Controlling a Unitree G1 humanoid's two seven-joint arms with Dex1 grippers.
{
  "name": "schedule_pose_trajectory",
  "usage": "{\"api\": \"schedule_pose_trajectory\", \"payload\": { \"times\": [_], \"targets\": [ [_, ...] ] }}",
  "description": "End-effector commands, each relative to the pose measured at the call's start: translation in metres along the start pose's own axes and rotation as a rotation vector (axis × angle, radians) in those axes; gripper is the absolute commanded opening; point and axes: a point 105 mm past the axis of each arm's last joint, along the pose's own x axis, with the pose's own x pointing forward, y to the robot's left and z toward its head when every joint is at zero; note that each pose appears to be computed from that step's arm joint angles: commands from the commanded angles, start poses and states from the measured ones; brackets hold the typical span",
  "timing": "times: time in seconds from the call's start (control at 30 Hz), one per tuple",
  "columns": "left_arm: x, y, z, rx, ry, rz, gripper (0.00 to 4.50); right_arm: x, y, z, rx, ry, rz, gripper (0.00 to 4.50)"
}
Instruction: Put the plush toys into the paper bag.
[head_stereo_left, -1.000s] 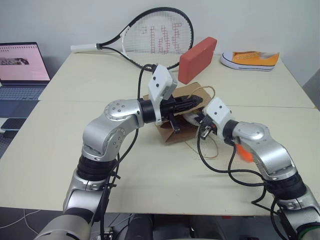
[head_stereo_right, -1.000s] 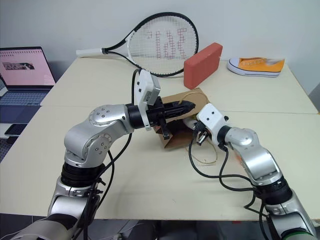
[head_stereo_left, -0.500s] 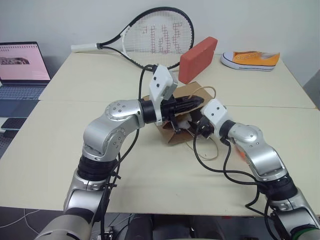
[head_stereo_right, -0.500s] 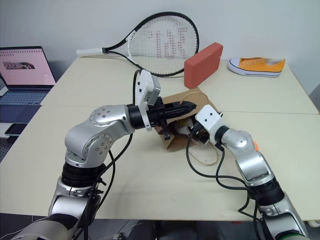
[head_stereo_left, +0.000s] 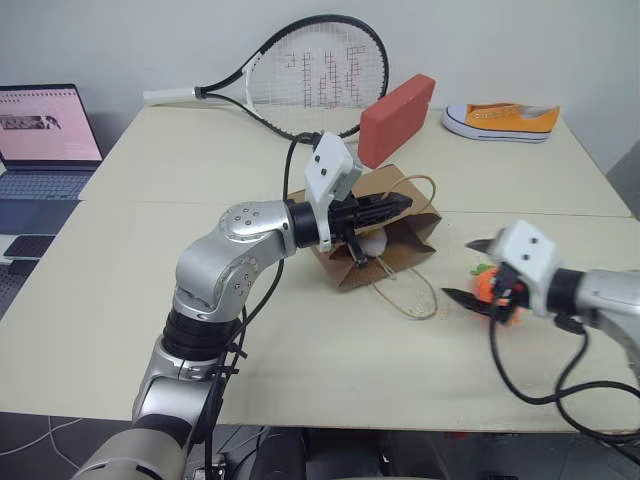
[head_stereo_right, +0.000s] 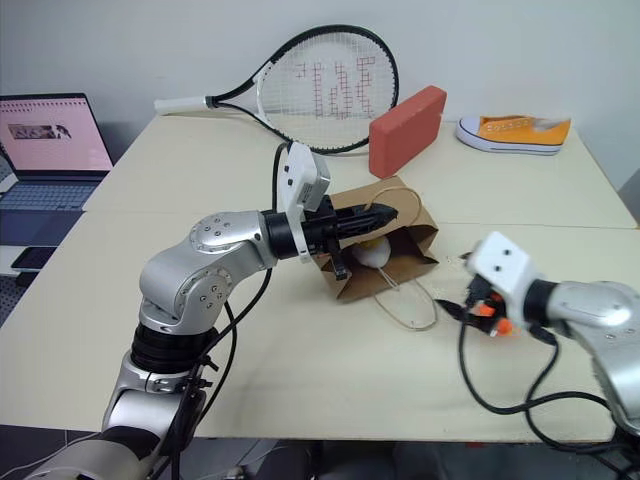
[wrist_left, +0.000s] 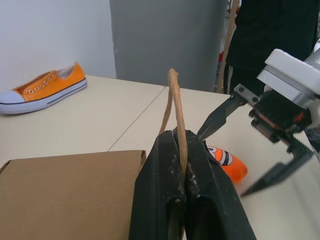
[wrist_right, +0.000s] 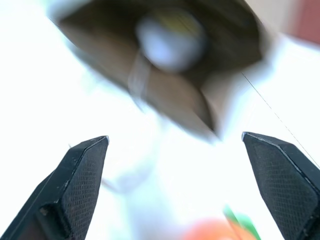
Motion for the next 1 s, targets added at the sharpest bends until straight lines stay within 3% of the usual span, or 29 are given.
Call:
{"api": "schedule_pose_trajectory", "payload": {
  "times": [0.03,0.37,0.5,0.8,0.83,1.0],
  "targets": [
    [0.001,-0.002,0.009,0.034,-0.029,-0.008,0.0,-0.01,-0.011,-0.02,-0.018,0.071,-0.072,4.46],
    [0.002,-0.003,0.009,0.038,-0.028,-0.014,0.0,0.01,-0.015,-0.064,0.121,0.13,-0.159,4.46],
    [0.0,-0.003,0.008,0.04,-0.026,-0.01,0.0,0.016,-0.016,-0.069,0.122,0.134,-0.163,3.34],
    [-0.001,-0.002,0.008,0.041,-0.023,-0.003,0.0,0.017,-0.019,-0.062,0.077,0.108,-0.155,0.21],
    [-0.001,-0.002,0.008,0.04,-0.023,-0.002,0.0,0.015,-0.018,-0.055,0.073,0.087,-0.139,0.02],
    [-0.002,-0.001,0.01,0.035,-0.027,-0.004,0.0,0.01,0.001,-0.009,0.027,-0.03,0.013,0.02]
  ]
}}
